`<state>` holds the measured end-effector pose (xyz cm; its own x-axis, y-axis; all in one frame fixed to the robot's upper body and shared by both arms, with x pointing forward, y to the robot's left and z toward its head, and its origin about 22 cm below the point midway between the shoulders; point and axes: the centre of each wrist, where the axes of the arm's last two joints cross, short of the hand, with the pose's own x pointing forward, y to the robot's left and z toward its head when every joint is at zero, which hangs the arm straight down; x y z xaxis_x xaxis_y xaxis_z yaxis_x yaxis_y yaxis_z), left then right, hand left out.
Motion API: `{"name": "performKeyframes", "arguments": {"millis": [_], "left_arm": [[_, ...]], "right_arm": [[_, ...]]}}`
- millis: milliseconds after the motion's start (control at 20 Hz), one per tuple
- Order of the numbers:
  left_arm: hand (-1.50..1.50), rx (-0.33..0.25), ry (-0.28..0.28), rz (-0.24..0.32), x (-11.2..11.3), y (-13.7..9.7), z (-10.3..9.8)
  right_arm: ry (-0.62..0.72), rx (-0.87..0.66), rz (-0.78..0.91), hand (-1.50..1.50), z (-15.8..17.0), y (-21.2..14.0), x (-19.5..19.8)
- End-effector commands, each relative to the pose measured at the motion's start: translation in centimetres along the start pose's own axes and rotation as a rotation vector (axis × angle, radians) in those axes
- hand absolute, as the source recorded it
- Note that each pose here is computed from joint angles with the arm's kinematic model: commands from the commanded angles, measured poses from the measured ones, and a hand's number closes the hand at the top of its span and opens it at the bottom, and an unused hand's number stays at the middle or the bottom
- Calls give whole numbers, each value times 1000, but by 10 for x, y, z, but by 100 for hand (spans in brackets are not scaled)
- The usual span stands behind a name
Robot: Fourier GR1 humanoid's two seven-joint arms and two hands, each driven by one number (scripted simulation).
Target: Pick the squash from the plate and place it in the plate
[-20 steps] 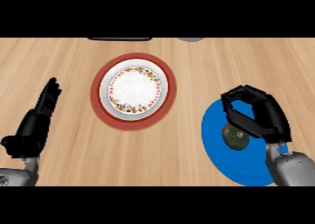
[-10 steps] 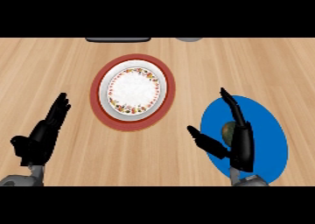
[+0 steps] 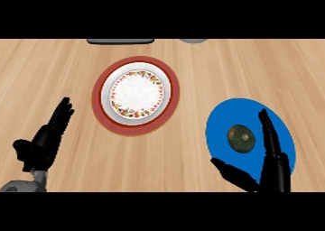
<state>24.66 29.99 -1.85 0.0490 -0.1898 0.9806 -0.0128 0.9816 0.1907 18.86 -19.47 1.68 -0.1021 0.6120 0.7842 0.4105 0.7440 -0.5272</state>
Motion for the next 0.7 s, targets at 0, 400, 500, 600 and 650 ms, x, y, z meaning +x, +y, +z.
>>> {"name": "performKeyframes", "arguments": {"millis": [0, 400, 500, 600, 650], "left_arm": [[0, 9, 5, -3, 0, 7, -3], [0, -3, -1, -15, 5, 13, -9], [0, -13, -5, 1, 1, -18, -8], [0, -35, 2, 10, -13, -13, -5], [0, -29, -17, -5, -10, 0, -3]], "right_arm": [[111, 76, 196, -150, 4, -27, -1], [270, 298, 367, -150, -9, -48, 40], [321, 312, 349, -150, -6, -45, 46], [374, 345, 410, -150, -10, -29, 48], [380, 351, 444, -150, -20, -27, 49]]}}
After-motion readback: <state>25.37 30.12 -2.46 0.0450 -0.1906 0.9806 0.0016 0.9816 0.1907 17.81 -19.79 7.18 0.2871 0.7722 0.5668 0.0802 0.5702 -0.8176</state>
